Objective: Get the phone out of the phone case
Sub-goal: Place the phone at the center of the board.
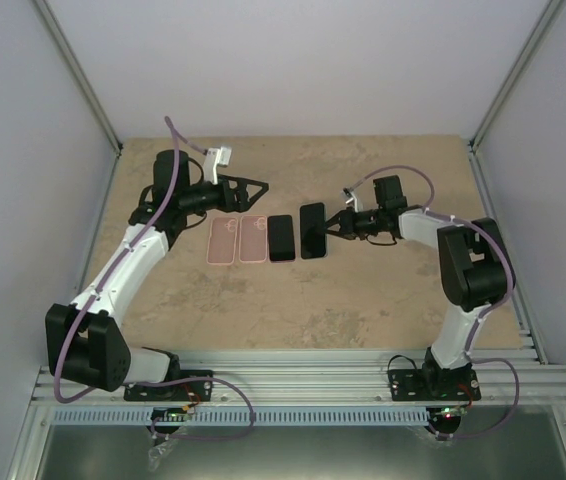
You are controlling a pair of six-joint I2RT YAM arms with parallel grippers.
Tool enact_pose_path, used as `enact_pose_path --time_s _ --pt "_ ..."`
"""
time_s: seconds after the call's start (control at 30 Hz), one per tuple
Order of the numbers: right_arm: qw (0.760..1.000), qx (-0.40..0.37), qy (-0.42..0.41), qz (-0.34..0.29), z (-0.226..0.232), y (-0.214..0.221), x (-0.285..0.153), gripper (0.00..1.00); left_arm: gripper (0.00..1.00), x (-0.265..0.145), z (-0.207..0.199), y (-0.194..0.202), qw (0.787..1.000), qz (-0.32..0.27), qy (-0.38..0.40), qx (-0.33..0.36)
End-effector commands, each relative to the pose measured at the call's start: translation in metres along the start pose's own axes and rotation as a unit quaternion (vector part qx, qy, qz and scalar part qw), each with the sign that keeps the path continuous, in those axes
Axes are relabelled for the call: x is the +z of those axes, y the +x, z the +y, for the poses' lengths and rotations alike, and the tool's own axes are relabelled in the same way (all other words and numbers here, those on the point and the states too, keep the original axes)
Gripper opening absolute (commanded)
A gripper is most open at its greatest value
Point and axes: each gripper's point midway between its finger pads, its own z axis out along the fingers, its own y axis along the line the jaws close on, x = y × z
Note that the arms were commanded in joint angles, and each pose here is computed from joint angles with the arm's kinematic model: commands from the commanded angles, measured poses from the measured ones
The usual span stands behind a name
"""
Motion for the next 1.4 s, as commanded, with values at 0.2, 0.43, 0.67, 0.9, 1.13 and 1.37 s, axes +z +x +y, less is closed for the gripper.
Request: enact_pose_path --time_s 0.2,0.43,0.67,0.9,1.13,1.37 --pt "1.0 -0.002 -0.022 0.011 -0.01 -0.01 0.009 0.01 0.99 0.002 0.007 0.001 1.0 -0.003 -0.002 -0.01" --pt "1.0 0.009 -0.015 0.017 -0.025 -0.014 0.014 0.01 1.0 0.004 0.009 0.002 1.0 -0.003 0.001 -0.019" --pt "0.999 0.024 -0.007 0.022 -0.039 -0.014 0.019 0.01 1.0 0.006 0.011 0.004 1.0 -0.001 0.001 -0.023" --pt "0.999 0.044 -0.004 0.027 -0.052 -0.013 0.025 0.06 1.0 0.008 0.014 0.005 1.0 0.0 0.0 -0.026" --pt "0.998 0.061 -0.002 0.026 -0.064 -0.012 0.027 0.11 0.99 0.01 0.017 0.007 0.999 0.002 0.003 -0.034" --pt "0.997 0.07 -0.004 0.023 -0.066 -0.013 0.026 0.18 0.99 0.013 0.021 0.008 0.999 0.003 0.004 -0.043"
